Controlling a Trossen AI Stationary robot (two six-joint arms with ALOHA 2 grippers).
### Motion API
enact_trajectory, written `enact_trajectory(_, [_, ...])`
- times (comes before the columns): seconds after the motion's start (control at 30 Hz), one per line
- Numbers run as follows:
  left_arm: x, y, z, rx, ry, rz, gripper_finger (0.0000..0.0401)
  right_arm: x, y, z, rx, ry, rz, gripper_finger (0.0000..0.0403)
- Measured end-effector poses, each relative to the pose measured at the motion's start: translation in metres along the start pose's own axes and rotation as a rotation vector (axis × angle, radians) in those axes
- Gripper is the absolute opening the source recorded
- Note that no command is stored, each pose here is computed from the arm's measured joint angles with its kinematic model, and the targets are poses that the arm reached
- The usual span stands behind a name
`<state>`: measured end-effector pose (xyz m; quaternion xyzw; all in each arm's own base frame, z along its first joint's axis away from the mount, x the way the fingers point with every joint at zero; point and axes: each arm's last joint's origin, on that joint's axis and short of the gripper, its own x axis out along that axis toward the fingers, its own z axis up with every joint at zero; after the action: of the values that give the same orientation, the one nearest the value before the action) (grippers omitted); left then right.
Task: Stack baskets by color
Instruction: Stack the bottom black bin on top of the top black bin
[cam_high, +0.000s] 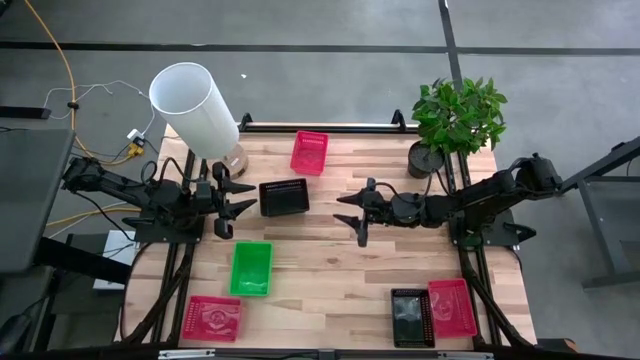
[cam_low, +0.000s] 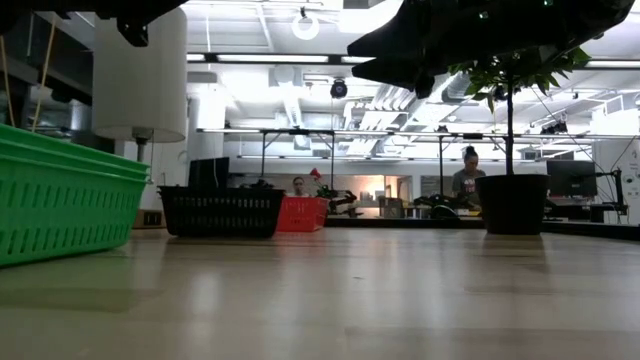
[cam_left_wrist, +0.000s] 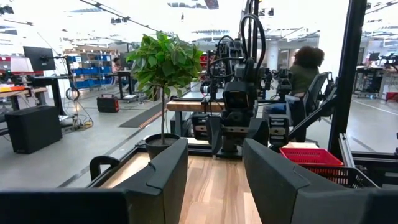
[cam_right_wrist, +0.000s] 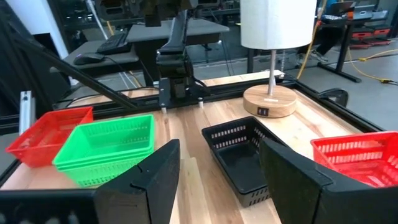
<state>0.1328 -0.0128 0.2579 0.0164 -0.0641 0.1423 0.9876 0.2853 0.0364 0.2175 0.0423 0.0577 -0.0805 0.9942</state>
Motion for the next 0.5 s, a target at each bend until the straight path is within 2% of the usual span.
enact_trajectory(0.23, [0.000,0.000,0.000,0.000,0.000,-0.001,0.0143,0.000,0.002,0.000,0.002,0.007,0.062,0.0208])
enact_trajectory(0.37, [0.000,0.000,0.000,0.000,0.000,-0.002,0.0143,0.000,0.003,0.000,0.093,0.018,0.105,0.0208])
enact_trajectory(0.5, [0.000,0.000,0.000,0.000,-0.001,-0.004,0.0143,0.004,0.016,0.005,0.144,0.161,0.236,0.0208])
